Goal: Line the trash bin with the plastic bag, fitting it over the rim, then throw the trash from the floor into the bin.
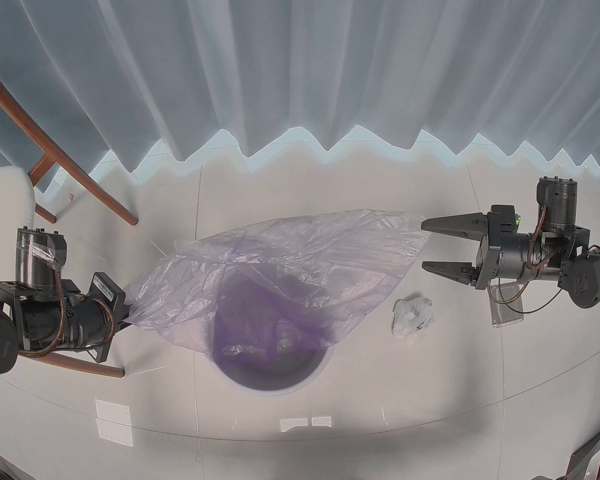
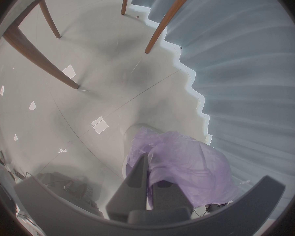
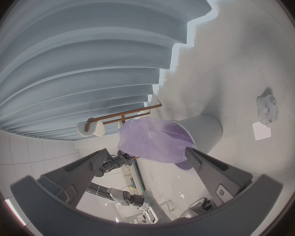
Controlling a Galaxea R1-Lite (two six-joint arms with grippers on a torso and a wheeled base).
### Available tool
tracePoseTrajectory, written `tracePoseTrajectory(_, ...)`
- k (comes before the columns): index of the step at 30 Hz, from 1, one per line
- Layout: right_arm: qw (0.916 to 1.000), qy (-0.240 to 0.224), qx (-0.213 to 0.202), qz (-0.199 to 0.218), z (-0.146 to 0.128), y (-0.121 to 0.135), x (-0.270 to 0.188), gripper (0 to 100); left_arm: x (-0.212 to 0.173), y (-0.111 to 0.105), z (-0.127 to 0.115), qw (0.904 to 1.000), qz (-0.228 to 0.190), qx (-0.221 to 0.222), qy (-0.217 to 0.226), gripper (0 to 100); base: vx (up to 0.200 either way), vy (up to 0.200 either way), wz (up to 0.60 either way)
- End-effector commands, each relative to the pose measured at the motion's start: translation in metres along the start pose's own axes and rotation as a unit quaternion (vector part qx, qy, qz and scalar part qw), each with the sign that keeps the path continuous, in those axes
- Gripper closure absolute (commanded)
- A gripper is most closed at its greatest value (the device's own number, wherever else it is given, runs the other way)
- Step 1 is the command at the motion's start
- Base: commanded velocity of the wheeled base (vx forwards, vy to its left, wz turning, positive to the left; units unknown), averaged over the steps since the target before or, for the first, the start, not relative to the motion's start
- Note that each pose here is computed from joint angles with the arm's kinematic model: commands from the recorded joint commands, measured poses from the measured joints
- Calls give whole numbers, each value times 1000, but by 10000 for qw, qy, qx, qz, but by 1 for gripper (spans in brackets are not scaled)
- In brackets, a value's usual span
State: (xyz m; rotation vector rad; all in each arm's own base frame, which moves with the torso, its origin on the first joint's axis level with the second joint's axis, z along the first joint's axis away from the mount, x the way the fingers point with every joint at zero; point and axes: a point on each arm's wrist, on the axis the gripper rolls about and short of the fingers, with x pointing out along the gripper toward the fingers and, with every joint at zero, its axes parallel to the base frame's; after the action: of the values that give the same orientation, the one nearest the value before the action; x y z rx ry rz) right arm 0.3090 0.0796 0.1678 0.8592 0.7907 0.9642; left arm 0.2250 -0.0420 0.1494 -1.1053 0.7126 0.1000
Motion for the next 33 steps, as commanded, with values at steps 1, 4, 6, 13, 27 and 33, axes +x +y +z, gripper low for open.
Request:
tracePoseTrajectory(1, 10000, 6, 19, 71, 1, -3, -8, 0, 1, 0, 1, 10000, 3, -10, -11, 100, 0, 0, 0)
tracePoseTrajectory(4, 9991, 330, 93, 255, -12, 13, 6, 0, -1, -4, -7, 9999, -74, 95, 105, 100, 0, 0, 0)
tracePoseTrajectory(6, 9971, 627, 215, 364, -25, 25, 17, 0, -1, -7, -14, 9995, -137, 198, 227, 100, 0, 0, 0)
tracePoseTrajectory(13, 9866, 28, 1059, -1244, -63, 62, 81, 0, -12, -14, -36, 9957, -410, 600, 573, 100, 0, 0, 0)
tracePoseTrajectory(27, 9856, -829, 1298, -704, -33, 107, 164, 0, -12, 11, -49, 9742, -250, 2119, 742, 100, 0, 0, 0)
tracePoseTrajectory(33, 9864, -1068, 934, -825, -26, 94, 201, 0, -20, 7, -49, 9730, -473, 2158, 671, 100, 0, 0, 0)
